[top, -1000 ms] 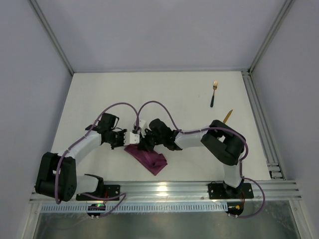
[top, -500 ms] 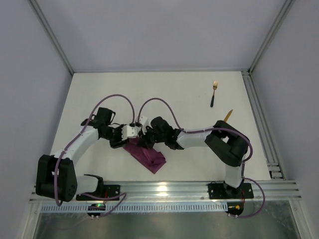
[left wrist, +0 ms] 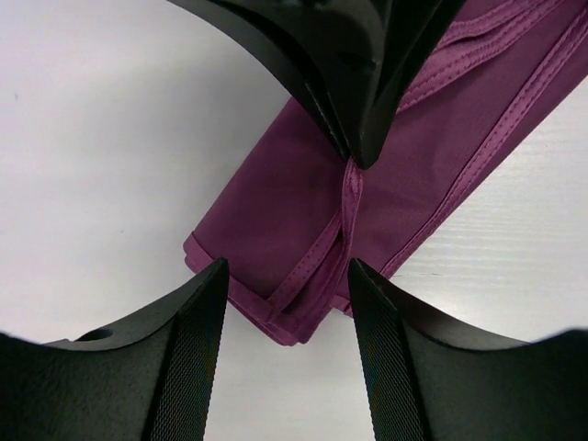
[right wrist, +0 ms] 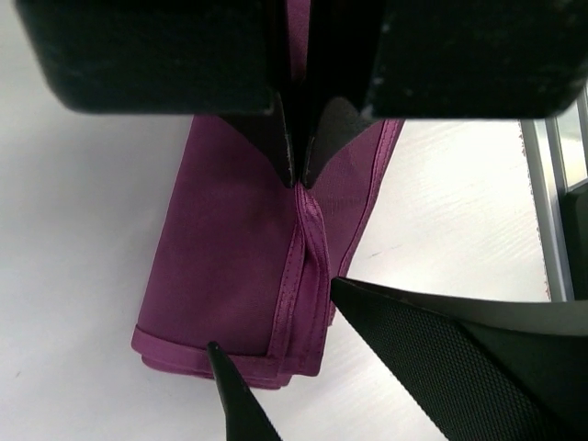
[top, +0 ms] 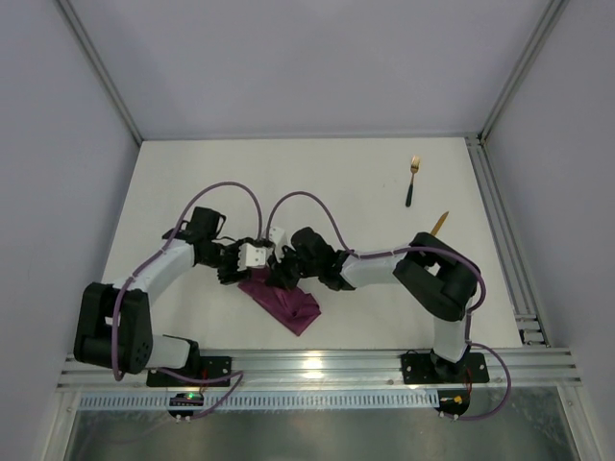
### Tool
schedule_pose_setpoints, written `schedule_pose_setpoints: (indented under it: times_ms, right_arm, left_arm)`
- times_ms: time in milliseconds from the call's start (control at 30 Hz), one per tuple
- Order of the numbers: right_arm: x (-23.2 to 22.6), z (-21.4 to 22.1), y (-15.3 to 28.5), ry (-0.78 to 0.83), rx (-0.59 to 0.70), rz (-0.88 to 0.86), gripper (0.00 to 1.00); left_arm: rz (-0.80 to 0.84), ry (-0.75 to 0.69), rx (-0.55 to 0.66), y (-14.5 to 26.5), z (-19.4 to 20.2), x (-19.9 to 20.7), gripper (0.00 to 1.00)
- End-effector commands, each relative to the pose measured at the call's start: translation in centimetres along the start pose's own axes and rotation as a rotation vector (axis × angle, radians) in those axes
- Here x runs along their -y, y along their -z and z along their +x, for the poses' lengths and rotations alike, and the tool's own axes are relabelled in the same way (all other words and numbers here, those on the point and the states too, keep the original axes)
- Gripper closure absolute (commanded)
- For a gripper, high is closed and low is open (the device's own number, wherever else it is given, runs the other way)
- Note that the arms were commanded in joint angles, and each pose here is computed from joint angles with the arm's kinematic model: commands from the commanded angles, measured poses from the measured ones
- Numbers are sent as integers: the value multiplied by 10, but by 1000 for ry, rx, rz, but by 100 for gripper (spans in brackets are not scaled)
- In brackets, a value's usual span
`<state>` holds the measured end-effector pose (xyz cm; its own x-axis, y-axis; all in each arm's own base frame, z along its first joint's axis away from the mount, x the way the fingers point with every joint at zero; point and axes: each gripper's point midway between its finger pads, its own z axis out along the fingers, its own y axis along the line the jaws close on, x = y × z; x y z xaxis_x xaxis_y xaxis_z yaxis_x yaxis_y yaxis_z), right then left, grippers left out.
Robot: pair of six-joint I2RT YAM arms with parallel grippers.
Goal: Fold the napkin into a case and place the utensils inside
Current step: Fold the 2/3-rectangle-folded napkin at the center of the board.
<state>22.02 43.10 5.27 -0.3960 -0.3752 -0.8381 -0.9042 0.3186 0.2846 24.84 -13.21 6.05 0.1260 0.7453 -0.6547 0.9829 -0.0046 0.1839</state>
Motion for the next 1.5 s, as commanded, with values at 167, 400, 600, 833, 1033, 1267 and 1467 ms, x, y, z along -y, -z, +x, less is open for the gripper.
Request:
schedule_pose_setpoints:
  times_ms: [167,400,600,833,1033,1267,1467]
  right_arm:
    - [-5,-4,-5,-1,39,-32,94]
    - [-7,-7,-4,2,47,-37,94]
    - [-8,-10,-4,2,58,-41,94]
    - [-10,-12,0,14,41,-40,77]
    - [-19,-21,25,-9,38,-21,54]
    - [-29,5,70,-56,-19,90,43]
    - [-15,23,104,-136,-35,353,43]
  left_arm:
    - [108,-96,28,-10,5,14,41]
    - [127,-91,15,-13,11,20,44]
    - [67,-88,-13,-14,16,10,66]
    - [67,-87,-48,-13,20,10,100]
    - [69,-65,-61,-10,21,14,100]
    - [77,-54,-77,-9,24,16,100]
    - [78,-54,-79,-6,23,20,100]
